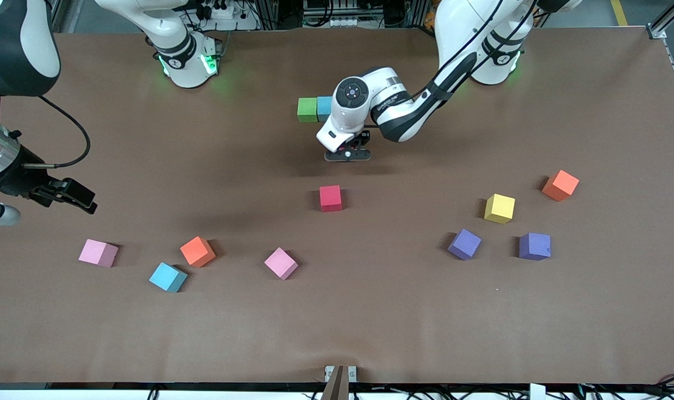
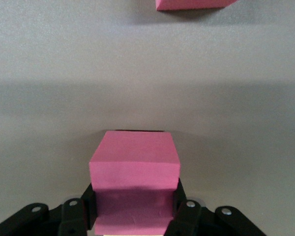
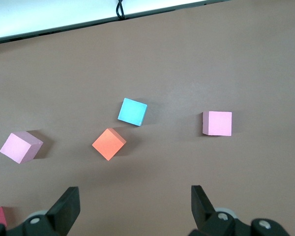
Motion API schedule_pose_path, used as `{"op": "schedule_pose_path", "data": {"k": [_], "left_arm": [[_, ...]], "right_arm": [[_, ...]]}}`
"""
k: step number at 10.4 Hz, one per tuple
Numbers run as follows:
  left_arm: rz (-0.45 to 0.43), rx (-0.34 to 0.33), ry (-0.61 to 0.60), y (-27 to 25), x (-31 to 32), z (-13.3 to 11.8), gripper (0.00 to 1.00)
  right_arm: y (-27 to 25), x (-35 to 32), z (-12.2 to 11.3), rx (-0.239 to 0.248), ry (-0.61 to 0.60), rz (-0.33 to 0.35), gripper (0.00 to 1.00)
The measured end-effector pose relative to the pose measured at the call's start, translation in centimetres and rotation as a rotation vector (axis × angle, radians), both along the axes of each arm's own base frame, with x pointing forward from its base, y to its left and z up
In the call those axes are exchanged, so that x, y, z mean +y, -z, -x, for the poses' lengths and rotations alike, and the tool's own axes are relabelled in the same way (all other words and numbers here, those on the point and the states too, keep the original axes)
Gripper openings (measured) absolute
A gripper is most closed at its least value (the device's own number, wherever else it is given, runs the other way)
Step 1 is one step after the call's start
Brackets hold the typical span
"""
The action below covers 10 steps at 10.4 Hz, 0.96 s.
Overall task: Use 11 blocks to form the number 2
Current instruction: 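Reach the right gripper to the orange cube while the left gripper releases red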
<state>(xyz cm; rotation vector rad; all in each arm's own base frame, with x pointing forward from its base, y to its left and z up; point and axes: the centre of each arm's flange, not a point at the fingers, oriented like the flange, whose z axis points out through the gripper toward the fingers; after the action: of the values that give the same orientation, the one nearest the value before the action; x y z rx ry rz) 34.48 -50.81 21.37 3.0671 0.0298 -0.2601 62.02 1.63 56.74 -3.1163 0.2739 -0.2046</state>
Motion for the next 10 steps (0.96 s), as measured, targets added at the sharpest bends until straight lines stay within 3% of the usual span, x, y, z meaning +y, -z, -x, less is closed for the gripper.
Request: {"op": "schedule_pose_path", "data": {"k": [6,10], "left_arm": [[-0.013,0.011,0.014,0.7,0.1,1.0,0.59],[-0.017,0.014,0.020,0.9,0.1,1.4,0.60]], "right_arm": [[0.1,0.1,-0.1,0.004,-0.003,0.000,1.00],[6.3,0.9,-2.8,0.072,-0.034,0.005,1.00]]}}
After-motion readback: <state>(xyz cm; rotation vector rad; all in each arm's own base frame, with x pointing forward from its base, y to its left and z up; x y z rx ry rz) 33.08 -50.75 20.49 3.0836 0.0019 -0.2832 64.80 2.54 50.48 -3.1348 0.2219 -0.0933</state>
